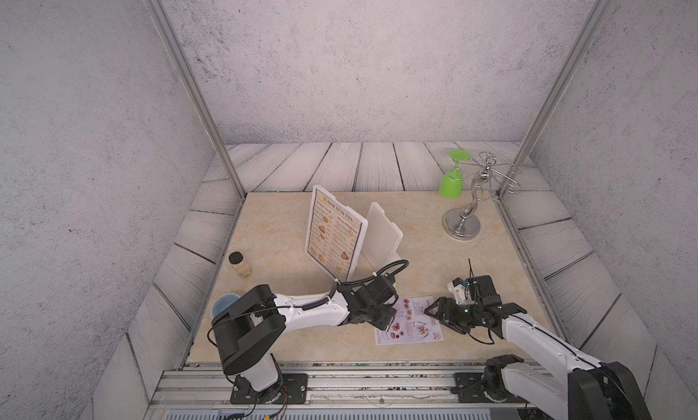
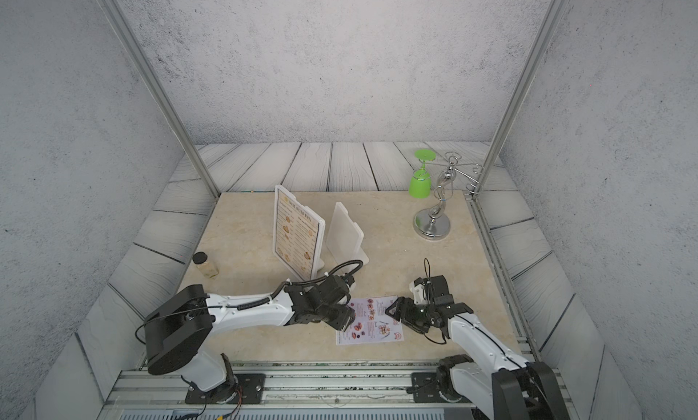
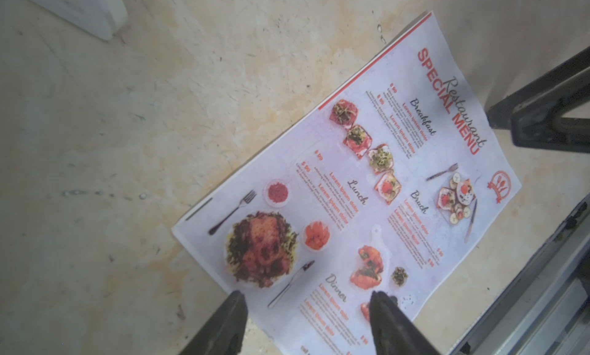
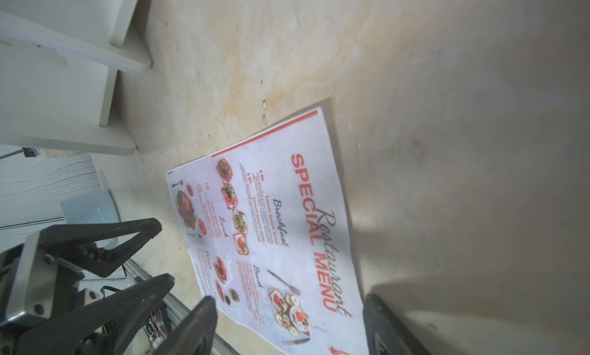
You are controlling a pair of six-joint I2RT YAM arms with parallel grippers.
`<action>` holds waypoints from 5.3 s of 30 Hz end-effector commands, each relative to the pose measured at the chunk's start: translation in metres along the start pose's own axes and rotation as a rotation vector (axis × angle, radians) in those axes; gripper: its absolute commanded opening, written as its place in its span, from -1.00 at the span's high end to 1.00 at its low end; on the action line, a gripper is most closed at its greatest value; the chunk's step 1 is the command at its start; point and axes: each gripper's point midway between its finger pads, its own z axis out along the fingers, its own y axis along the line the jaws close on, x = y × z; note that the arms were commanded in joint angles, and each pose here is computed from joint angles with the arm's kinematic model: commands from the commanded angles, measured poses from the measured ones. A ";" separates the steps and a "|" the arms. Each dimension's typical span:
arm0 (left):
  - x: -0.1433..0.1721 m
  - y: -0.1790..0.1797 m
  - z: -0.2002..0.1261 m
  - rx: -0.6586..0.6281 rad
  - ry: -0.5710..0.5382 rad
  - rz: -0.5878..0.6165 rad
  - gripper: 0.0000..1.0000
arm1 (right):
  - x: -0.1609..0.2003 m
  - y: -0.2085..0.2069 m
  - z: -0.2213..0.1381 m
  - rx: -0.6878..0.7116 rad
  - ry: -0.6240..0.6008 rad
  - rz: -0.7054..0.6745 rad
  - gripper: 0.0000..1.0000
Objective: Insert the menus into the narrow rack
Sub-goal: Move the menu to the center of the board, then pick up the menu from the center of the board.
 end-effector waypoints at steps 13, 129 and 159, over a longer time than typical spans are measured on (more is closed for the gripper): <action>-0.002 0.002 0.012 0.006 0.025 -0.018 -0.13 | -0.003 0.001 -0.003 0.013 -0.032 -0.034 -0.42; -0.110 -0.036 -0.253 0.132 -0.551 0.753 -0.43 | 0.027 0.278 -0.160 -0.376 0.073 -1.201 1.00; -0.105 -0.047 -0.239 0.373 -0.450 0.729 0.38 | 0.004 0.285 -0.146 -0.335 -0.055 -1.307 1.00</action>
